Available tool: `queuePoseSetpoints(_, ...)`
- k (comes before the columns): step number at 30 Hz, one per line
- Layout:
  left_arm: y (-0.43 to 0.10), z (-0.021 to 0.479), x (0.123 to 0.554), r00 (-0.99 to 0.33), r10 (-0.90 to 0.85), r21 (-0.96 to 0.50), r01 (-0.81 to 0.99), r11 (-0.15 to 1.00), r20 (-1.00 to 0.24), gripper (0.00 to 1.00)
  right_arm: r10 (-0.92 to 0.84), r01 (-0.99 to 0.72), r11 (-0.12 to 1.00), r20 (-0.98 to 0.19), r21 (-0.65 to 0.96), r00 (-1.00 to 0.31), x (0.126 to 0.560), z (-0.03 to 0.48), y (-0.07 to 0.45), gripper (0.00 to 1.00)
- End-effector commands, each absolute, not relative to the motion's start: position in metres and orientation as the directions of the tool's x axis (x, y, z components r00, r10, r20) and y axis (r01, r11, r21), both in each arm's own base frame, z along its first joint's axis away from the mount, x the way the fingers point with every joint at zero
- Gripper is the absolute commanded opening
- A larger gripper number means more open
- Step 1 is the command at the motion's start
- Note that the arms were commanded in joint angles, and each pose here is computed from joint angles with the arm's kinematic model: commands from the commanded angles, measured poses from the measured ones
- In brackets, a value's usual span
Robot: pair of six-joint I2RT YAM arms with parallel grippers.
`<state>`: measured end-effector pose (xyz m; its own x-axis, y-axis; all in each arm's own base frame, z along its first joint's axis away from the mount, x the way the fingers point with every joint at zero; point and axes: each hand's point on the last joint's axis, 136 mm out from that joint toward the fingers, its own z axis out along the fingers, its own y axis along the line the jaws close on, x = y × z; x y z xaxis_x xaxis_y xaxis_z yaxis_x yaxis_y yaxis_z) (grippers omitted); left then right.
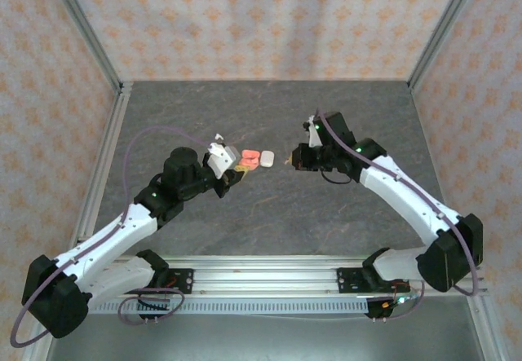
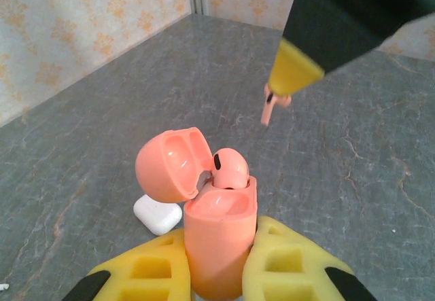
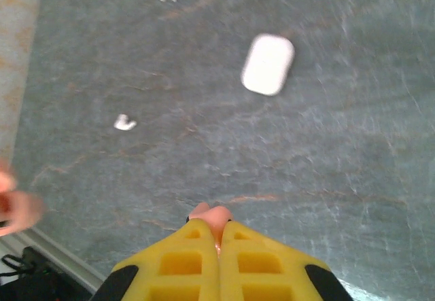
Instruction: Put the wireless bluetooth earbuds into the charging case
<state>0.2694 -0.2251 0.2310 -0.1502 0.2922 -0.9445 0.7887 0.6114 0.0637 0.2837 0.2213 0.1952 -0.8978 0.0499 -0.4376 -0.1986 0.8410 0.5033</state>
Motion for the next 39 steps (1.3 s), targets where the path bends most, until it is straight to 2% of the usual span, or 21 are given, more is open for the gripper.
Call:
queuePoseSetpoints(1, -0.219, 0.235, 0.271, -0.121, 0.284, 0.089, 0.773, 0.628, -0.951, 0.00, 0.129, -0.124, 0.811, -0.382, 0.572, -0.915, 0.294, 0.172, 0.228, 0.06)
queuePoseSetpoints(6, -0.220, 0.233, 0.269, -0.114, 0.279, 0.088, 0.781, 0.618, -0.953, 0.00, 0.150, -0.009, 0.830, -0.238, 0.558, -0.960, 0.294, 0.103, 0.224, 0.05)
queuePoseSetpoints(9, -0.219, 0.234, 0.267, -0.111, 0.279, 0.090, 0.782, 0.617, -0.954, 0.00, 0.165, 0.047, 0.844, -0.176, 0.535, -0.970, 0.292, 0.079, 0.221, 0.08)
queuePoseSetpoints(16, -0.216, 0.231, 0.264, -0.110, 0.285, 0.096, 0.778, 0.621, -0.952, 0.00, 0.230, 0.129, 0.871, -0.162, 0.474, -0.960, 0.292, 0.076, 0.205, 0.34)
queuePoseSetpoints(19, -0.217, 0.231, 0.264, -0.106, 0.285, 0.098, 0.780, 0.618, -0.953, 0.00, 0.253, 0.150, 0.881, -0.177, 0.449, -0.951, 0.291, 0.089, 0.195, 0.41)
queuePoseSetpoints(23, -0.219, 0.233, 0.262, -0.084, 0.275, 0.105, 0.790, 0.604, -0.958, 0.00, 0.282, 0.152, 0.872, -0.222, 0.466, -0.934, 0.292, 0.131, 0.190, 0.41)
queuePoseSetpoints(26, -0.222, 0.237, 0.260, -0.041, 0.252, 0.120, 0.798, 0.591, -0.967, 0.00, 0.292, 0.102, 0.839, -0.285, 0.534, -0.913, 0.291, 0.180, 0.199, 0.42)
queuePoseSetpoints(28, -0.223, 0.240, 0.259, -0.020, 0.239, 0.128, 0.801, 0.585, -0.971, 0.00, 0.292, 0.064, 0.831, -0.335, 0.553, -0.896, 0.288, 0.209, 0.205, 0.46)
queuePoseSetpoints(32, -0.225, 0.244, 0.260, 0.009, 0.232, 0.146, 0.802, 0.579, -0.973, 0.00, 0.280, -0.018, 0.770, -0.363, 0.638, -0.888, 0.280, 0.258, 0.242, 0.52)
queuePoseSetpoints(39, -0.226, 0.247, 0.259, 0.025, 0.239, 0.161, 0.805, 0.572, -0.971, 0.00, 0.165, -0.116, 0.769, -0.370, 0.629, -0.914, 0.268, 0.268, 0.294, 0.52)
